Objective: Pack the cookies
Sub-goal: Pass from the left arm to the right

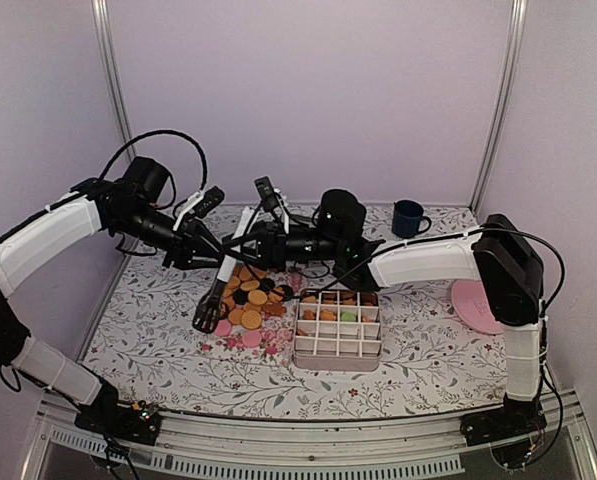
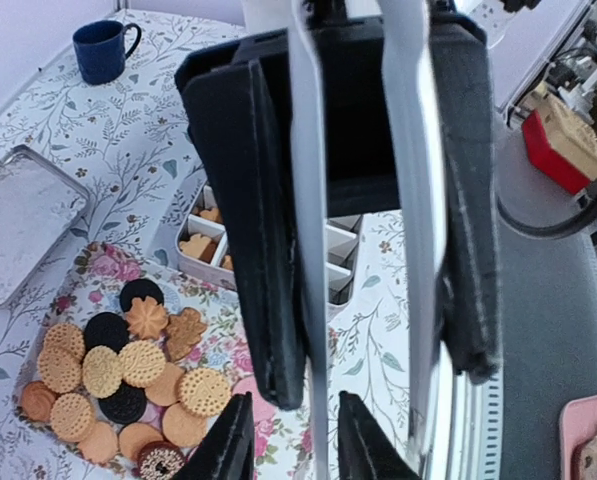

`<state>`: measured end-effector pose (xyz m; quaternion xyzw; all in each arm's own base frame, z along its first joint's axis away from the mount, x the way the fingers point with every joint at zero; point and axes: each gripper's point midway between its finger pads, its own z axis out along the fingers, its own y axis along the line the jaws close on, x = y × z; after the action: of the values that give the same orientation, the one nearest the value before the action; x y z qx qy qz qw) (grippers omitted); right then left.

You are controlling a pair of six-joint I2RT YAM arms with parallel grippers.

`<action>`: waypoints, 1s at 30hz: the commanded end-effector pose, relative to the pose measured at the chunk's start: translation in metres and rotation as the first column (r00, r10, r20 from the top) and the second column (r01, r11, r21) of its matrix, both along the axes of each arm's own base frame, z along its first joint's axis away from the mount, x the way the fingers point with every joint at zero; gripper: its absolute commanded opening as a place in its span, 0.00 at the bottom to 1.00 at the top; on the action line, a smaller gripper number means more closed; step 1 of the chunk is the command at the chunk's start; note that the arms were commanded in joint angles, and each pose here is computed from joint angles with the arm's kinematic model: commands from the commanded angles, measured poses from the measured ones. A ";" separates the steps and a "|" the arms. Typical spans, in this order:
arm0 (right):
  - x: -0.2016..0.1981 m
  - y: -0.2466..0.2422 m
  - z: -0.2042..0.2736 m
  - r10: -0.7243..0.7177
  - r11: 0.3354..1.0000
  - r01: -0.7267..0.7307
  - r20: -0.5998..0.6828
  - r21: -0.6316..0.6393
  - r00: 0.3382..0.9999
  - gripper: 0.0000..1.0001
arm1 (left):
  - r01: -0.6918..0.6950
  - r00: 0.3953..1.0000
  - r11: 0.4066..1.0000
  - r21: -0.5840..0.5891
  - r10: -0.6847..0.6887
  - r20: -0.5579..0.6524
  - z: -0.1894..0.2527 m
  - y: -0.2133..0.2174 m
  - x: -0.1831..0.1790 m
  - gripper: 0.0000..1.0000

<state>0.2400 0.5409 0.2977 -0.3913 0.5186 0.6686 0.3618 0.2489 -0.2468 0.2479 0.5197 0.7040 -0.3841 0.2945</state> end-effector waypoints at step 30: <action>0.012 0.032 -0.057 -0.439 0.831 0.532 0.399 -0.159 0.805 0.34 | -0.345 0.936 0.915 0.209 0.352 0.005 -0.076 0.094 0.057 0.36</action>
<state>0.2462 0.5691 0.2407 -0.4132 0.6085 0.4410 0.5143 0.3029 -0.1548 0.1745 0.4071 0.8271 -0.2620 0.2855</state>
